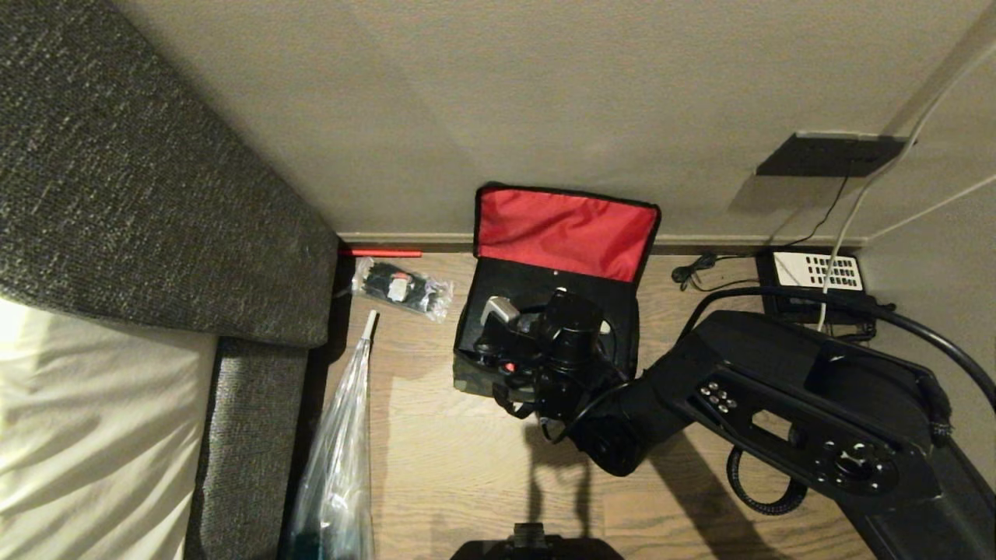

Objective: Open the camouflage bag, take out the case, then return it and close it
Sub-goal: Lift the black box

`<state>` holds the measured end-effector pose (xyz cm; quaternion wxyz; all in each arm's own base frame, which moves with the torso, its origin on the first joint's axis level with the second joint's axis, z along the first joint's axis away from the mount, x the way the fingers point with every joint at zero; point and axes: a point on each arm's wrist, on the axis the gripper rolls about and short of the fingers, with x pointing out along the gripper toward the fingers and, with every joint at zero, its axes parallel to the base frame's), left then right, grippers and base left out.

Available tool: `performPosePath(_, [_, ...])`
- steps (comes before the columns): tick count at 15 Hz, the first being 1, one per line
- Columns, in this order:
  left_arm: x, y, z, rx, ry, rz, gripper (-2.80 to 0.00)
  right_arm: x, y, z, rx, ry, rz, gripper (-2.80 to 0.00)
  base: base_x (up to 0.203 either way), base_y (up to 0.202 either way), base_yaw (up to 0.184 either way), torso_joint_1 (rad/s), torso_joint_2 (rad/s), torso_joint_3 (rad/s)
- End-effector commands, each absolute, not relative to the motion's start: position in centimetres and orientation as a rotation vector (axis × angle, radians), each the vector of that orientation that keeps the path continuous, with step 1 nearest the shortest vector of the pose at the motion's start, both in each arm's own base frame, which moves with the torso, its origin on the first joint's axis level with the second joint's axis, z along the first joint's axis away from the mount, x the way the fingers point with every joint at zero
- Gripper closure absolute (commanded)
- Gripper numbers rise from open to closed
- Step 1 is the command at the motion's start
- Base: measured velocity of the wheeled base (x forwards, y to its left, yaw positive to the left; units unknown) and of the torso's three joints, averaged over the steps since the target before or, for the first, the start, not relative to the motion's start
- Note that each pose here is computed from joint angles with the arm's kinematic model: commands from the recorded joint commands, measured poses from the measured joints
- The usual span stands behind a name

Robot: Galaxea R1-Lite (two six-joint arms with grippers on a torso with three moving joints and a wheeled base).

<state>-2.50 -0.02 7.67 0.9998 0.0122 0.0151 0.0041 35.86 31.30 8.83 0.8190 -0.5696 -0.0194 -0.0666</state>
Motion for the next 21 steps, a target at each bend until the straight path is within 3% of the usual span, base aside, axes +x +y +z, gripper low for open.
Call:
performPosePath(1, [-2.5, 0.0, 7.7, 0.024, 0.032, 0.009, 0.00, 35.6, 31.0, 10.6, -1.200, -0.055, -0.155, 0.00, 0.000, 0.000, 0.000, 0.000, 0.00, 0.000])
performPosePath(17, [-2.5, 0.0, 7.7, 0.024, 0.032, 0.009, 0.00, 33.0, 28.6, 16.4, -1.172, -0.063, -0.155, 0.00, 0.000, 0.000, 0.000, 0.000, 0.00, 0.000])
performPosePath(21, [-2.5, 0.0, 7.7, 0.024, 0.032, 0.009, 0.00, 33.0, 28.6, 14.4, -1.209, -0.029, -0.131, 0.00, 0.000, 0.000, 0.000, 0.000, 0.00, 0.000])
